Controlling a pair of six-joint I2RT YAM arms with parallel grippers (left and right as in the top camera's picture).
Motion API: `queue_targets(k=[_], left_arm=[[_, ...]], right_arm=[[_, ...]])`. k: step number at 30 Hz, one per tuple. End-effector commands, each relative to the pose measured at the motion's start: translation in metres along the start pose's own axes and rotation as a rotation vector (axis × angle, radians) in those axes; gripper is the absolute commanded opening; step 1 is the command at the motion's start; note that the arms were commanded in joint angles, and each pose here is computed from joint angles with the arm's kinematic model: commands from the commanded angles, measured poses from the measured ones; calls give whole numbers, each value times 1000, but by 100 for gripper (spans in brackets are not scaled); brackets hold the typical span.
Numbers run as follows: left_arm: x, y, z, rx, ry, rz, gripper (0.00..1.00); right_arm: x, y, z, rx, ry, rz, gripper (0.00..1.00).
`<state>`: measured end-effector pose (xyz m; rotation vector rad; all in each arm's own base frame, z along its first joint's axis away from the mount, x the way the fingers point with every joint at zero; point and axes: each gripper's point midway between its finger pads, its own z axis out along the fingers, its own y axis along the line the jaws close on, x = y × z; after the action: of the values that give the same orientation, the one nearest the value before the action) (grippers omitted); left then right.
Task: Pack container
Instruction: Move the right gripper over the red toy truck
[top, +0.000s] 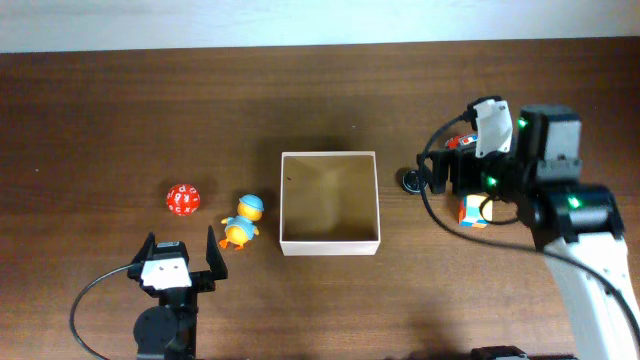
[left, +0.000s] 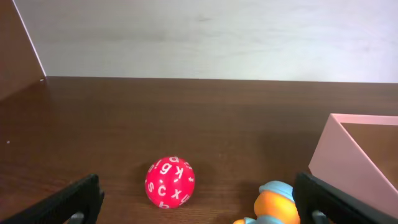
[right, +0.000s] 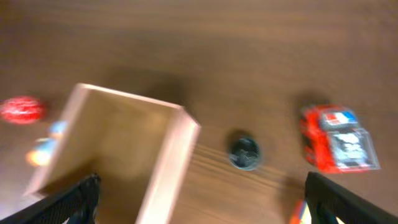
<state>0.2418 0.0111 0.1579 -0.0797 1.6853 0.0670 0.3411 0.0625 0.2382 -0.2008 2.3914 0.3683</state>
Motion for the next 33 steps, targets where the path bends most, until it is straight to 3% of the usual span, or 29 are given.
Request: queue_targets(k=[1,10,17,24,33], left_arm=[[0,3,0,-13,-4,-10,99],[0,3,0,-13,-4,-10,99],[0,3,0,-13,-4,-10,99],[0,3,0,-13,-4,-10,99],[0,3,0,-13,-4,-10,99]], right_arm=[[-7,-36,14,186,53,32,99],[-20,-81,46,372,249,31,98],[-45,-126,43,619,191,-10,99],[-48,-131,53,492,177,-19,99],[-24,-139,90,364,275,-41,99]])
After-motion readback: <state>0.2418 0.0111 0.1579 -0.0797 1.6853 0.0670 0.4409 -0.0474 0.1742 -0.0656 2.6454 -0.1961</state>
